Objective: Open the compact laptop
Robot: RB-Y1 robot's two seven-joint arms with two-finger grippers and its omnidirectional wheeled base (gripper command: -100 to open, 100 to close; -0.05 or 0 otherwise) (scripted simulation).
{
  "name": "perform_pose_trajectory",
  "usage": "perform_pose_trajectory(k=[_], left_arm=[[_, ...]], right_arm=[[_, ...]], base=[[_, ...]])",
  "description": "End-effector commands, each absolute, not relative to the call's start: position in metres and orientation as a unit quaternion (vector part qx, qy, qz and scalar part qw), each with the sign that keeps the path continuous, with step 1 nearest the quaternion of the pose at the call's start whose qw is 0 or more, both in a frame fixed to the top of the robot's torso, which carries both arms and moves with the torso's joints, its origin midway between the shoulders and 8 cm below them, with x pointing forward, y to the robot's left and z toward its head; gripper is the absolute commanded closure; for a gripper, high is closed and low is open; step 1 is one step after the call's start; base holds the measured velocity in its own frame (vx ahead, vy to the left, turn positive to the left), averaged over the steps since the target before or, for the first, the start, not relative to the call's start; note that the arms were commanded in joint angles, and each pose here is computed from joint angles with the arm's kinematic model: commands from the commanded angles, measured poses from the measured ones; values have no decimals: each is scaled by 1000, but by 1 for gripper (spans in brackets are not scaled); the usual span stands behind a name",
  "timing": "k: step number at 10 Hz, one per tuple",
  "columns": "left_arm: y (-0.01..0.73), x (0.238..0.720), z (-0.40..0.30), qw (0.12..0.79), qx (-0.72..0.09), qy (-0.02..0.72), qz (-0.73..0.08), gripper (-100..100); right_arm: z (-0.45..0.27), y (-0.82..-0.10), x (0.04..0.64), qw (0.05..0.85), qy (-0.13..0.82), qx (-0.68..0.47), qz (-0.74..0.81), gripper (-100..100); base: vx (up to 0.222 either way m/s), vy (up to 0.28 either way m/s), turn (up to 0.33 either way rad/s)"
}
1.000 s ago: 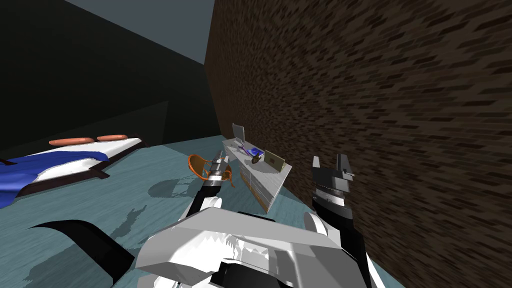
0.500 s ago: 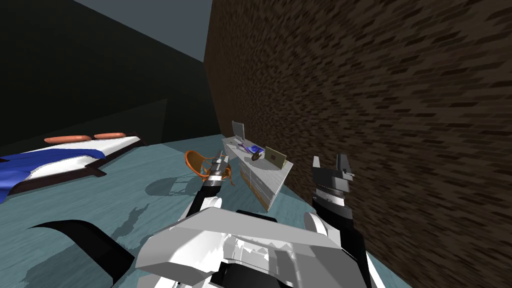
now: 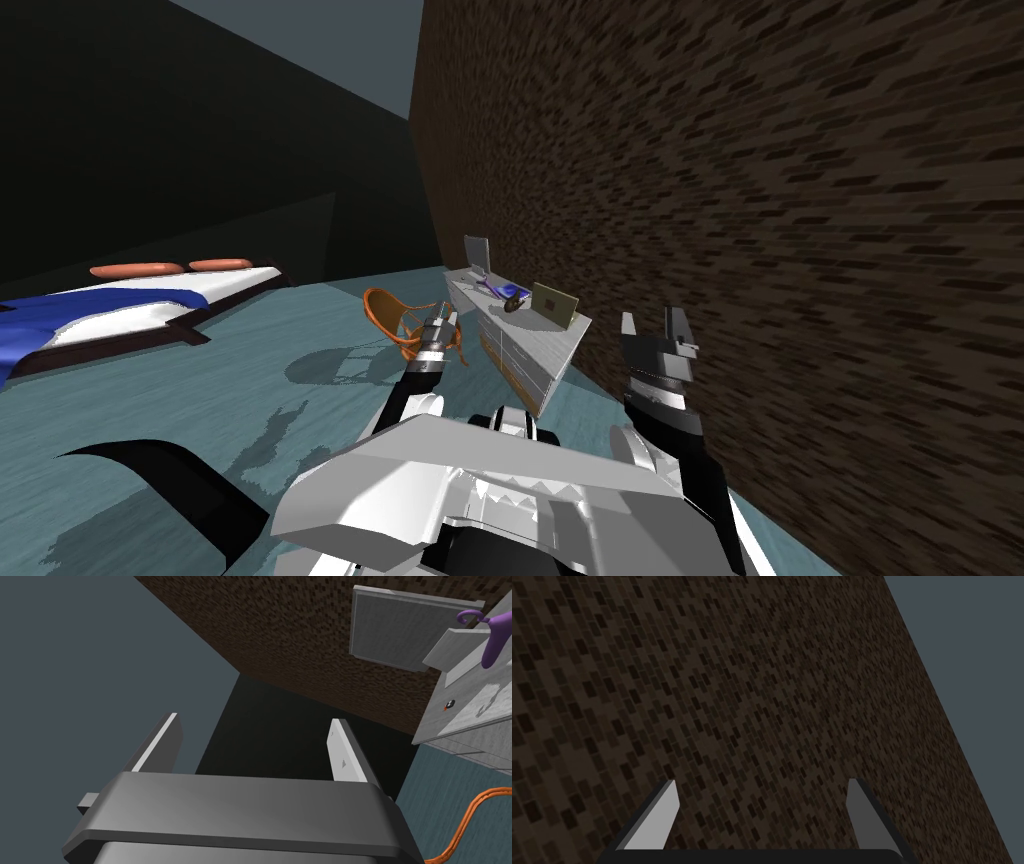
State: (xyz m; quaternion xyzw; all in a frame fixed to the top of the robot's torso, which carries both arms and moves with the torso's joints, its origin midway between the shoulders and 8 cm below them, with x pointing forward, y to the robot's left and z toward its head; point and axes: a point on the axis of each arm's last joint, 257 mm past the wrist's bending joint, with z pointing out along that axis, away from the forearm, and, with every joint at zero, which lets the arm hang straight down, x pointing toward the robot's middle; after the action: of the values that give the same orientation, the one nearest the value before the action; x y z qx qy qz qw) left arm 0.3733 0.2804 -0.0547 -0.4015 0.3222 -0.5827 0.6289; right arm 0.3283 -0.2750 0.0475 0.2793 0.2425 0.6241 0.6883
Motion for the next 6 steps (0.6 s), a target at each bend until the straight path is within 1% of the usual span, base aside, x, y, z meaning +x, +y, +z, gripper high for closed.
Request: perform_pose_trajectory(k=[1,4,6], left_arm=[[280,373,-55,629,-401,322,-583,0],[280,373,-55,629,-401,322,-583,0],[280,373,-55,629,-401,322,-583,0]], right_arm=[[37,-266,336,698,288,253,606,-100],[19,-258,350,716,343,216,568,-100],[6,-254,360,730,381,188,535,-100]], base=[[-2,-27,101],[-2,-41,111],[-7,-53,156]])
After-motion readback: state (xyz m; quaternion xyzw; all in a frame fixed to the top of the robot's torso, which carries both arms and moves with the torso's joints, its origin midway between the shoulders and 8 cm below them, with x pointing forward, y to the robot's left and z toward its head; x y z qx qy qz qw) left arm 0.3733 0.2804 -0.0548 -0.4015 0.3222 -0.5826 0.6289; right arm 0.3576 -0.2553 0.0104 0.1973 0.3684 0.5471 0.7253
